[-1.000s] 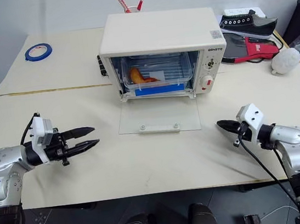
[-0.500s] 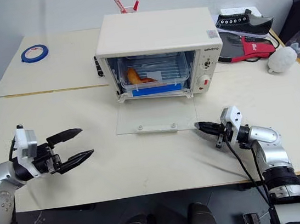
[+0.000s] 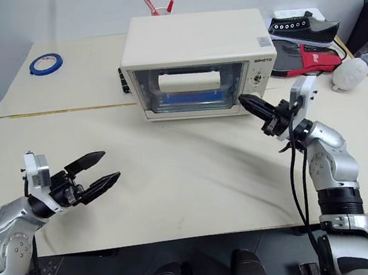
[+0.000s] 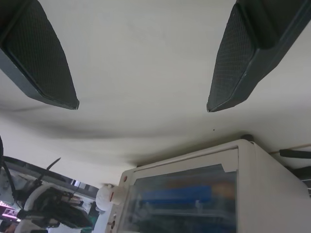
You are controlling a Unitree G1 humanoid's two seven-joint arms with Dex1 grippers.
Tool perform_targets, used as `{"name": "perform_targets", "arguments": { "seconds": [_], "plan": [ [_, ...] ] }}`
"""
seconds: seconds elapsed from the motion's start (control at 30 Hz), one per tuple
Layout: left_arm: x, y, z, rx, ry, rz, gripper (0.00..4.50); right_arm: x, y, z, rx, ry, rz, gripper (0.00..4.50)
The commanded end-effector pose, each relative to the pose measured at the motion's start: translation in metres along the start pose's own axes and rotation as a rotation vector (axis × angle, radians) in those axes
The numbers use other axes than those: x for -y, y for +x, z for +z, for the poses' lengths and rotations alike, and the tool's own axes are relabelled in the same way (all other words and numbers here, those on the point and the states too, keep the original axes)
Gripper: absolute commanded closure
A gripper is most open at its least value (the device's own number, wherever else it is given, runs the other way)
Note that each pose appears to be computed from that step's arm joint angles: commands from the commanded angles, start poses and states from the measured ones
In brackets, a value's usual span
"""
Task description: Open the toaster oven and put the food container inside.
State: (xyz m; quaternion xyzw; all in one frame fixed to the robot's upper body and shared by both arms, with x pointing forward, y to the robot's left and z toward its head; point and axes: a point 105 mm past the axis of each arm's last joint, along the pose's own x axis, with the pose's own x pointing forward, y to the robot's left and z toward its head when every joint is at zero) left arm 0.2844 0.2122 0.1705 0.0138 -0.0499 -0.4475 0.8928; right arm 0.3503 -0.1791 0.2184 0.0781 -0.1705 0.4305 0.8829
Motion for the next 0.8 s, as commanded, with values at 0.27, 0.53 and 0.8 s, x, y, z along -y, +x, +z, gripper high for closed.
{"name": "perform_targets", "arguments": {
  "seconds": [0.27, 0.53, 0.8],
  "plan": [
    [-0.005, -0.029, -0.026, -0.119, 0.232, 0.028, 0.0, -0.078, -0.077, -0.032, -0.351, -0.207, 0.311, 2.73],
    [0.012, -0.045, -0.038, -0.184, 0.33, 0.061, 0.0, -0.089, -0.095, -0.046, -0.339, -0.254, 0.3, 0.19],
    [0.03, -0.055, -0.037, -0.212, 0.309, -0.022, 0.0, -0.09, -0.084, -0.053, -0.324, -0.286, 0.355, 0.02]
  ]
}}
